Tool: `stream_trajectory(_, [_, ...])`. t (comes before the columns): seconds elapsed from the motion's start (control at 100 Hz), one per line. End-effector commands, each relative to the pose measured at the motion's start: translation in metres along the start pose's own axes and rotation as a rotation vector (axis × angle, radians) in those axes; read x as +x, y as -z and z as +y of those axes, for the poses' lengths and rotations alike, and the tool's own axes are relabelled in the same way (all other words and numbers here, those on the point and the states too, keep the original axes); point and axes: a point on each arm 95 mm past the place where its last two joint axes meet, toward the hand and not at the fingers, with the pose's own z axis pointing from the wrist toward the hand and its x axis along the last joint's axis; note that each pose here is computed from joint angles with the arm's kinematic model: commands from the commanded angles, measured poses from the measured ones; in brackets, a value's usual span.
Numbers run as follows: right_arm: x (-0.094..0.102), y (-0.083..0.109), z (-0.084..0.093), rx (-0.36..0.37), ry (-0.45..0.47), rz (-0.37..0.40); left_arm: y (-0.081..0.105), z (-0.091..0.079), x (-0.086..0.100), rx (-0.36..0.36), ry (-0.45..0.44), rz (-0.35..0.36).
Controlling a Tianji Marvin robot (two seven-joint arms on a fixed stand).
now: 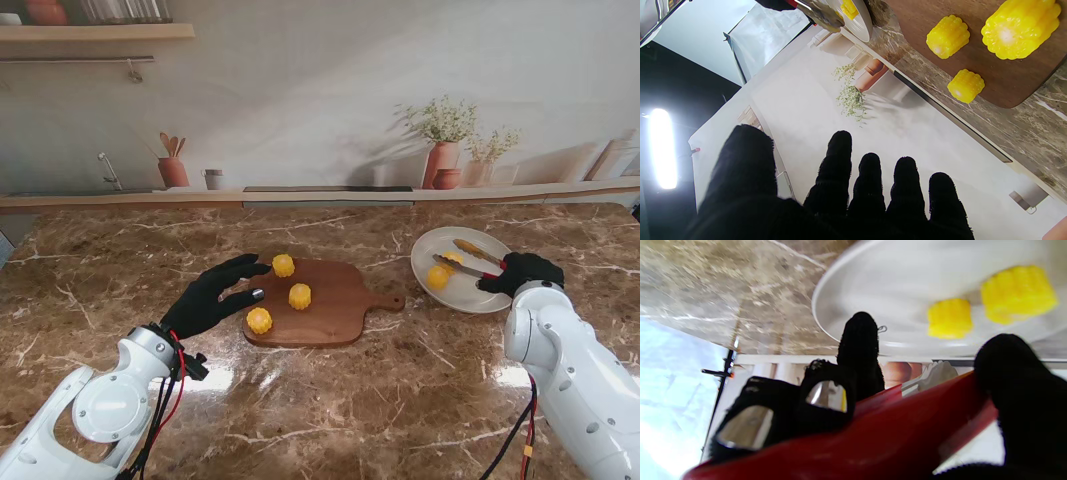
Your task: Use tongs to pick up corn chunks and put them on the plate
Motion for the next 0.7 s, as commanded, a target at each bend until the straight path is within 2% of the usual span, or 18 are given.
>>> stream_trajectory(0.0, [0.016, 0.012, 0.000, 0.018, -0.032, 0.068, 0.000, 0.000, -0.002, -0.013, -0.010, -0.011])
stream_trajectory(0.23, [0.053, 0.038, 0.006, 0.053, -0.055, 0.278, -0.003, 0.002, 0.001, -0.024, -0.015, -0.006])
stream_trajectory(0.4, [0.088, 0.050, 0.003, 0.091, -0.021, 0.428, -0.004, 0.002, 0.003, -0.023, -0.015, 0.003])
stream_trajectory(0.54, [0.114, 0.052, 0.001, 0.123, 0.002, 0.497, -0.006, 0.003, 0.003, -0.022, -0.012, 0.010])
stream_trajectory(0.69, [0.138, 0.050, -0.004, 0.153, 0.025, 0.534, -0.006, 0.003, 0.003, -0.021, -0.010, 0.013])
